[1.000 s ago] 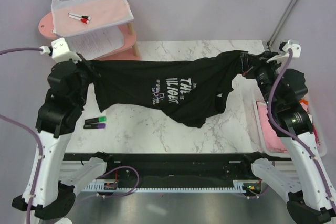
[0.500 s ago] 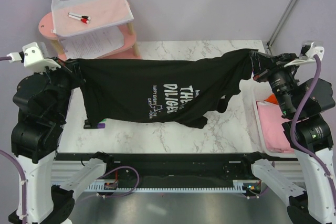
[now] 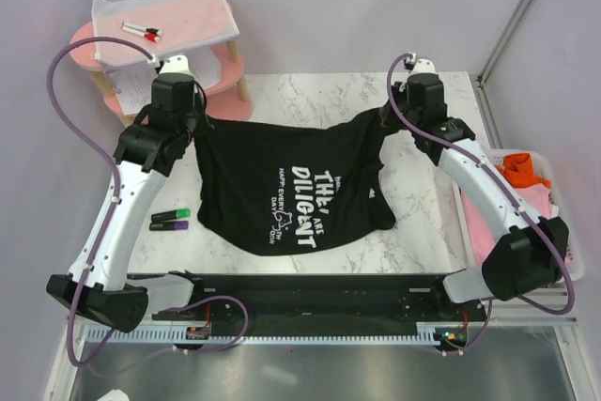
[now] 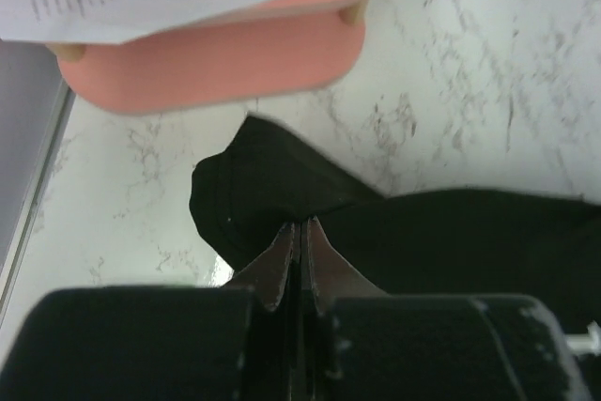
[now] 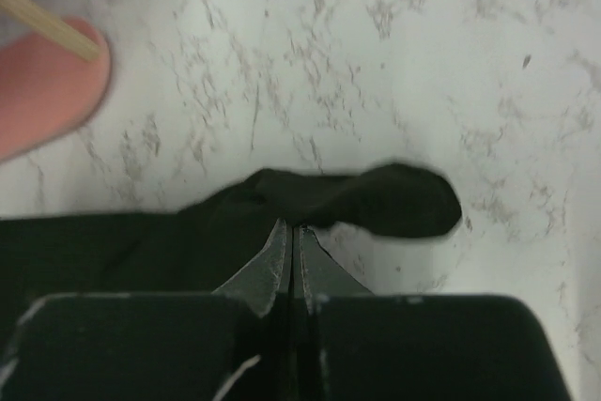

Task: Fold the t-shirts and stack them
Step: Flatten out the tshirt

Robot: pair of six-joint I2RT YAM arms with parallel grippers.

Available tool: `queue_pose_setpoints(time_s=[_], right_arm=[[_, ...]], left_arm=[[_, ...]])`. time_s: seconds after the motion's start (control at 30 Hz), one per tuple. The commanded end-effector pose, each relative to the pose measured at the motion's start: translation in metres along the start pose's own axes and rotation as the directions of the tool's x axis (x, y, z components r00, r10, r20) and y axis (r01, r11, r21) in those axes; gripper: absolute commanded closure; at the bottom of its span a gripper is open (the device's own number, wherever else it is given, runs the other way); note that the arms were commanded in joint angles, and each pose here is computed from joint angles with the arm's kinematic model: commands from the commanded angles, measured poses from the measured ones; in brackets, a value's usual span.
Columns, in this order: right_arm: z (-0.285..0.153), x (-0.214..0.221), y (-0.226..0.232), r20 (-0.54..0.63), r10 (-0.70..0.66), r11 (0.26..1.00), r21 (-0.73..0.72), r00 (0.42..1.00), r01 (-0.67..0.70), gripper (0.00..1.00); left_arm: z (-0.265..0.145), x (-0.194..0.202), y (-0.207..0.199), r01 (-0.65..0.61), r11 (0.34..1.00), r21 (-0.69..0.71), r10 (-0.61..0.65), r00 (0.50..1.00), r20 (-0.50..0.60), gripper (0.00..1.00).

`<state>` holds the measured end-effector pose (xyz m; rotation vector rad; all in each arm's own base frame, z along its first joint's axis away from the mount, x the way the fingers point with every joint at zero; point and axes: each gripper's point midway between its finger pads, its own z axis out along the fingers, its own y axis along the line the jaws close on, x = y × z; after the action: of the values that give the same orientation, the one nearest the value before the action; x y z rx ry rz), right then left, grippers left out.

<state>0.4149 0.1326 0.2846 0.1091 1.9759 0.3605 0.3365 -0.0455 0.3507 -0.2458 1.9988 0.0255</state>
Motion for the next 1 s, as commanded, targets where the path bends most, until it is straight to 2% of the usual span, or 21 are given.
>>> queue_pose_setpoints(time_s=[0.0, 0.07, 0.17, 0.2, 0.27, 0.3, 0.33, 0.37, 0.4, 0.43, 0.5, 0.53, 0.57, 0.73, 0.97], right_arm=[[-0.013, -0.019, 0.016, 0.071, 0.022, 0.996, -0.083, 0.997, -0.016, 1.0], [-0.024, -0.015, 0.015, 0.076, 0.019, 0.996, -0.093, 0.997, -0.012, 1.0], [-0.037, 0.021, 0.005, 0.011, 0.028, 0.996, -0.089, 1.0, -0.027, 1.0], [-0.038, 0.056, -0.004, -0.08, 0.038, 0.996, -0.077, 0.996, -0.044, 1.0], [-0.05, 0.086, -0.008, -0.15, 0.105, 0.991, -0.07, 0.983, -0.116, 1.0], [-0.053, 0.129, -0.022, -0.25, 0.14, 0.989, -0.015, 0.958, -0.148, 1.0], [-0.058, 0.147, -0.027, -0.288, 0.175, 0.984, 0.012, 0.942, -0.179, 0.97], [-0.067, 0.178, -0.03, -0.352, 0.219, 0.974, 0.019, 0.91, -0.227, 0.88], [-0.071, 0.19, -0.03, -0.38, 0.236, 0.969, 0.021, 0.895, -0.247, 0.78], [-0.075, 0.199, -0.032, -0.394, 0.247, 0.966, 0.028, 0.885, -0.258, 0.52], [-0.081, 0.203, -0.036, -0.384, 0.249, 0.966, 0.035, 0.889, -0.256, 0.27], [-0.082, 0.198, -0.037, -0.368, 0.248, 0.967, 0.04, 0.896, -0.251, 0.05], [-0.08, 0.186, -0.039, -0.33, 0.24, 0.97, 0.049, 0.913, -0.237, 0.02], [-0.061, 0.161, -0.041, -0.287, 0.207, 0.978, 0.084, 0.935, -0.191, 0.02], [-0.008, 0.185, -0.054, -0.34, 0.198, 0.976, 0.156, 0.919, -0.153, 0.04]], left_arm=[[-0.011, -0.006, 0.005, 0.038, 0.999, 0.004, -0.038, 0.999, 0.039, 0.98], [-0.014, 0.001, 0.008, 0.043, 0.999, 0.002, -0.043, 0.999, 0.032, 0.98], [-0.016, 0.024, 0.009, 0.058, 0.998, 0.016, -0.058, 0.998, -0.012, 0.98], [-0.017, 0.033, 0.011, 0.062, 0.998, 0.015, -0.062, 0.997, -0.035, 0.98], [-0.016, 0.056, 0.013, 0.083, 0.996, 0.009, -0.082, 0.992, -0.092, 0.98], [-0.016, 0.068, 0.014, 0.081, 0.997, 0.003, -0.08, 0.989, -0.124, 0.98], [-0.016, 0.078, 0.014, 0.086, 0.996, 0.008, -0.084, 0.985, -0.152, 0.98], [-0.014, 0.094, 0.015, 0.09, 0.996, -0.001, -0.089, 0.978, -0.189, 0.98], [-0.015, 0.101, 0.016, 0.094, 0.996, 0.002, -0.092, 0.975, -0.202, 0.98], [-0.016, 0.108, 0.015, 0.095, 0.995, 0.008, -0.091, 0.971, -0.223, 0.98], [-0.017, 0.12, 0.018, 0.096, 0.995, -0.001, -0.093, 0.964, -0.248, 0.98], [-0.017, 0.124, 0.019, 0.092, 0.996, -0.005, -0.091, 0.963, -0.255, 0.98], [-0.017, 0.127, 0.021, 0.088, 0.996, -0.01, -0.087, 0.962, -0.258, 0.98], [-0.018, 0.128, 0.025, 0.076, 0.997, -0.025, -0.08, 0.964, -0.253, 0.98], [-0.017, 0.134, 0.029, 0.064, 0.997, -0.037, -0.071, 0.963, -0.259, 0.98]])
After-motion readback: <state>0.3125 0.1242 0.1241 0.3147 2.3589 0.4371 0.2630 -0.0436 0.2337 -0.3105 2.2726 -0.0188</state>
